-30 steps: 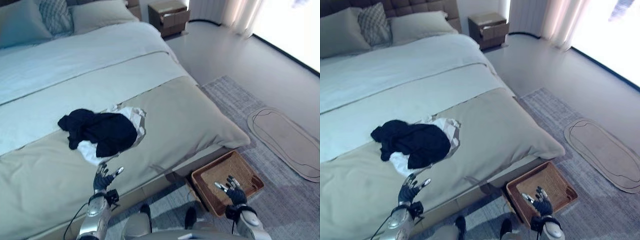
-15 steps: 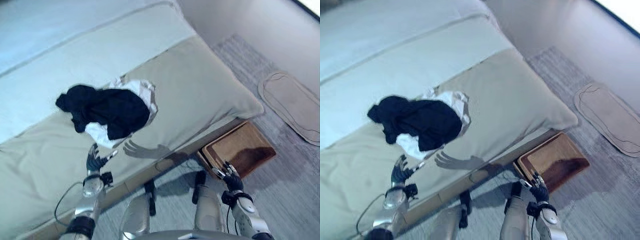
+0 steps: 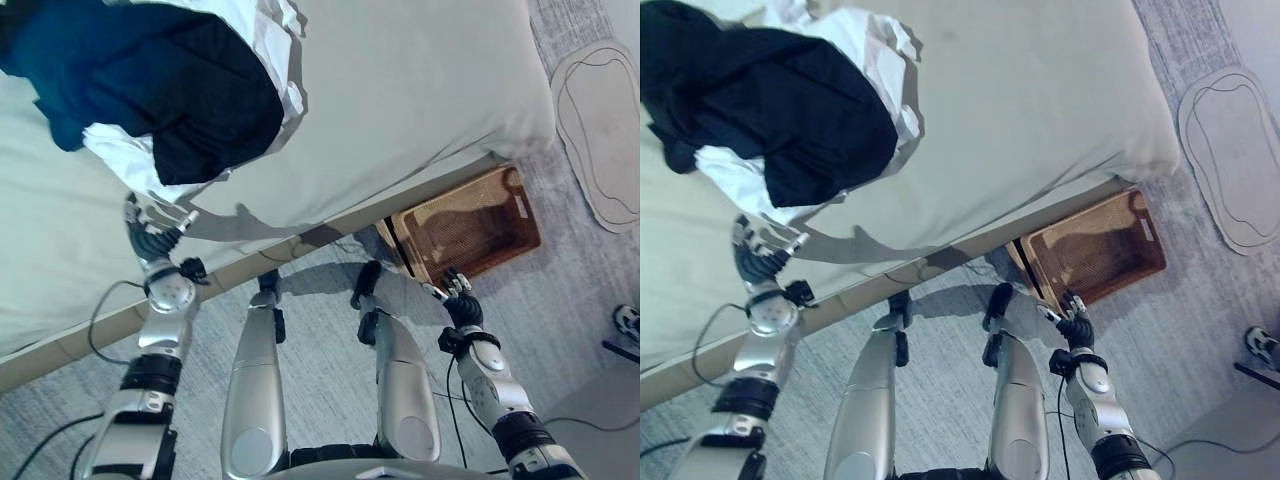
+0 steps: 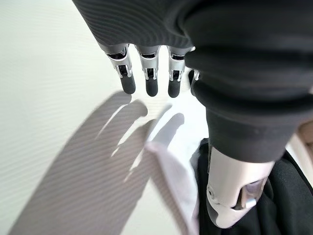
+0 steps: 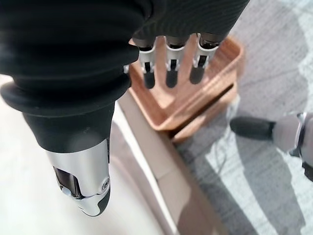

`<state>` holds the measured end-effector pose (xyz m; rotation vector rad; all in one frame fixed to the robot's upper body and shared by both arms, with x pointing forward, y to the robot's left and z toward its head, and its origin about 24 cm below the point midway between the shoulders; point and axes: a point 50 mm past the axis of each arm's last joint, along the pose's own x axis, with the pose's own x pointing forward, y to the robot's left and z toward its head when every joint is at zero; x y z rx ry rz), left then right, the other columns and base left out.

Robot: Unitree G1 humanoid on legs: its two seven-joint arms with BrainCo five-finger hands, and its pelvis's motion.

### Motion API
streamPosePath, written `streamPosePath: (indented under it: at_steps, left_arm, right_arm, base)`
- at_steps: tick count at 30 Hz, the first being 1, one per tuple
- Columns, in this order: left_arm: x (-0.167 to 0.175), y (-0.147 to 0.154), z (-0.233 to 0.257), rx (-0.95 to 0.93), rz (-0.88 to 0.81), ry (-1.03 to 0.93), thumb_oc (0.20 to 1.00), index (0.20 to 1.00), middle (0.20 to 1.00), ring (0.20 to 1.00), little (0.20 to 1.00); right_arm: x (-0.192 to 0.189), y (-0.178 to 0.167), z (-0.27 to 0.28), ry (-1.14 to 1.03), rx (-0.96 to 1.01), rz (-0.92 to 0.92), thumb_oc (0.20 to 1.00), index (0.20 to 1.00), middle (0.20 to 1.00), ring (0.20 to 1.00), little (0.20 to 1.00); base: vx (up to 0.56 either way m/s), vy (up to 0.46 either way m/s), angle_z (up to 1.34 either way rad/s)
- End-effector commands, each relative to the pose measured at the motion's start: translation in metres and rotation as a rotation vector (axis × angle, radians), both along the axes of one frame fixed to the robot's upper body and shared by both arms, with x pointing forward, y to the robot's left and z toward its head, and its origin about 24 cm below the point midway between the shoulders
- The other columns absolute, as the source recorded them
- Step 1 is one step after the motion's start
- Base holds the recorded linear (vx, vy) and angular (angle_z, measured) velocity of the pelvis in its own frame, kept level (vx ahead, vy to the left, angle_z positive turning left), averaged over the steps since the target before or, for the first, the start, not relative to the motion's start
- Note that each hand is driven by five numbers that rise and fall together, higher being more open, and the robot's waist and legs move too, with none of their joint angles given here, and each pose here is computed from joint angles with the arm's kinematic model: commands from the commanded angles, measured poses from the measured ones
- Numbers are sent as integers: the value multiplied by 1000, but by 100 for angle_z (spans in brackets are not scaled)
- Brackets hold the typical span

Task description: Pick up clothes into the bucket

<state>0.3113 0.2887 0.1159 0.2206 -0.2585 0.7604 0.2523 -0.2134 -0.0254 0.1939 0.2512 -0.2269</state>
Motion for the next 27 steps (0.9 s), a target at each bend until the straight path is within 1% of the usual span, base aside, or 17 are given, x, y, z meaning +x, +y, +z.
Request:
streamPosePath:
  at_steps: [1,4,5,6,7,8,9,16,19,22,24,27]
  left_arm:
    - [-7,26,40,142,139,-109,1000,1000,1000,1000,1000]
    - [-5,33,58,183,165,-142,1000,1000,1000,1000,1000]
    - [-3,35,78,242,183,-181,1000,1000,1000,1000,1000]
    - [-3,35,78,243,184,-182,1000,1000,1000,1000,1000]
    - [-4,38,98,311,212,-218,1000,1000,1000,1000,1000]
    - [-3,38,99,312,213,-219,1000,1000,1000,1000,1000]
    - [-4,41,116,372,254,-246,1000,1000,1000,1000,1000]
    - [-12,37,172,606,356,-362,1000,1000,1000,1000,1000]
    - [-10,34,196,721,350,-356,1000,1000,1000,1000,1000]
    - [-4,32,203,776,323,-319,1000,1000,1000,1000,1000]
    - [4,33,201,877,278,-216,1000,1000,1000,1000,1000]
    - [9,26,199,913,232,-189,1000,1000,1000,1000,1000]
  right_arm:
    - [-7,-4,5,-54,12,-33,1000,1000,1000,1000,1000]
    - [-6,-3,5,-50,15,-30,1000,1000,1000,1000,1000]
    - [-4,-2,5,-51,12,-25,1000,1000,1000,1000,1000]
    - [-4,-2,5,-51,13,-25,1000,1000,1000,1000,1000]
    - [-3,-2,6,-59,13,-24,1000,1000,1000,1000,1000]
    - [-2,-2,6,-59,14,-24,1000,1000,1000,1000,1000]
    - [-2,0,5,-58,17,-12,1000,1000,1000,1000,1000]
    - [-2,3,2,-54,11,18,1000,1000,1000,1000,1000]
    - [-1,2,2,-48,0,45,1000,1000,1000,1000,1000]
    - [2,3,4,-57,-3,61,1000,1000,1000,1000,1000]
    - [4,3,4,-51,-11,84,1000,1000,1000,1000,1000]
    - [4,3,4,-52,-10,91,1000,1000,1000,1000,1000]
  base:
    - [11,27,15]
    - [6,31,7]
    - [4,41,0]
    - [18,50,3]
    - [9,29,6]
    - [16,54,5]
    - [6,37,0]
    - [3,35,-5]
    - [-2,28,-6]
    - [-2,32,-4]
    - [-1,64,-2]
    - [2,38,-4]
